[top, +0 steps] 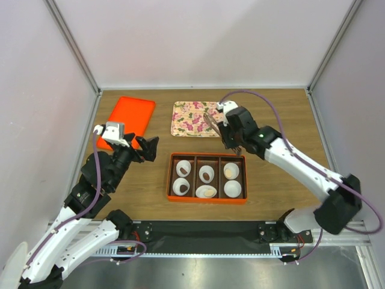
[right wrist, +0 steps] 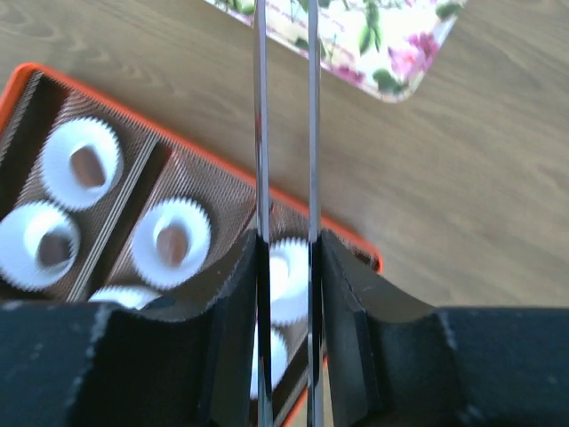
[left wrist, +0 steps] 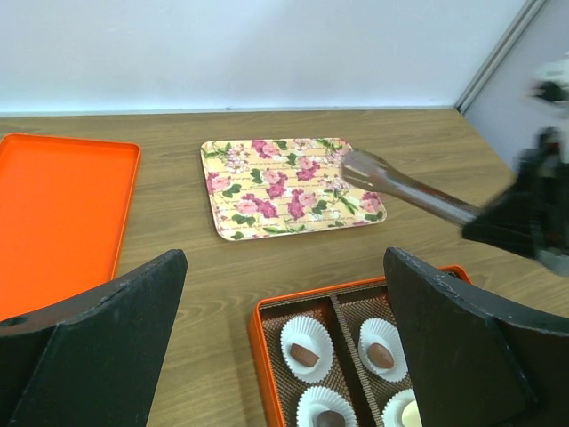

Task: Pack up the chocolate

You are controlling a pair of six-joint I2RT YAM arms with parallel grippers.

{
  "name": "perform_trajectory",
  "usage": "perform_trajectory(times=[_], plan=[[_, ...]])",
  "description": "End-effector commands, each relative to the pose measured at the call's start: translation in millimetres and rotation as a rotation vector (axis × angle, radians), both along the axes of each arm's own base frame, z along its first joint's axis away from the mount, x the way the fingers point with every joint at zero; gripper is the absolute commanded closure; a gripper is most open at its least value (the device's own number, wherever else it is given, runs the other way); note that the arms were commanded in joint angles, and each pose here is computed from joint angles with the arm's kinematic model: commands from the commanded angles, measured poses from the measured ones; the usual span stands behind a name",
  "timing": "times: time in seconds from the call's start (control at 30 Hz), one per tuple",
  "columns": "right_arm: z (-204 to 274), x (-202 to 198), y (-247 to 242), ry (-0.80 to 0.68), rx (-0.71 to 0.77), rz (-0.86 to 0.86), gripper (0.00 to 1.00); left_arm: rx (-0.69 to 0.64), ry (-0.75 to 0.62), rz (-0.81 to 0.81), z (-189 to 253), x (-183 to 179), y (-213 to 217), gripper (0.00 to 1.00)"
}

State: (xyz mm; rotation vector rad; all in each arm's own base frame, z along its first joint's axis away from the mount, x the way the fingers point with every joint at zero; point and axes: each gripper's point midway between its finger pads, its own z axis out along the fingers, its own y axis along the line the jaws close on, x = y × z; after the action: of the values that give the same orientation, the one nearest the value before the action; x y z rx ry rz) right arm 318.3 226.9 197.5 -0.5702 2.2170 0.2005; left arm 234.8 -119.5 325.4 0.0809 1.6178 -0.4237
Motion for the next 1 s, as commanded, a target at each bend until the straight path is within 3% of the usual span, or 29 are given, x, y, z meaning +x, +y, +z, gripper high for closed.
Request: perform_trajectory(times=[0.0, 0.2, 0.57, 0.73, 0.97], plan=[[17, -50, -23, 0.086, 0.062, -0.035, 0.71, -0.013, -0.024, -0.012, 8, 1, -2, 0.0], [21, -120, -61, 0.177, 0.141, -0.095, 0.71, -0.02, -0.028, -0.015, 8, 0, -2, 0.0], [-1, -208, -88, 0.374, 0.24, -0.146, 0.69, -0.022, -0.013, -0.026, 5, 1, -6, 0.0], [-5, -233, -88, 0.43, 0.292, -0.144, 0.69, -0.022, -0.014, -0.015, 5, 1, -3, 0.0], [-12, -254, -100, 0.498, 0.256, -0.143, 0.68, -0.025, -0.015, -0.018, 5, 2, -4, 0.0]])
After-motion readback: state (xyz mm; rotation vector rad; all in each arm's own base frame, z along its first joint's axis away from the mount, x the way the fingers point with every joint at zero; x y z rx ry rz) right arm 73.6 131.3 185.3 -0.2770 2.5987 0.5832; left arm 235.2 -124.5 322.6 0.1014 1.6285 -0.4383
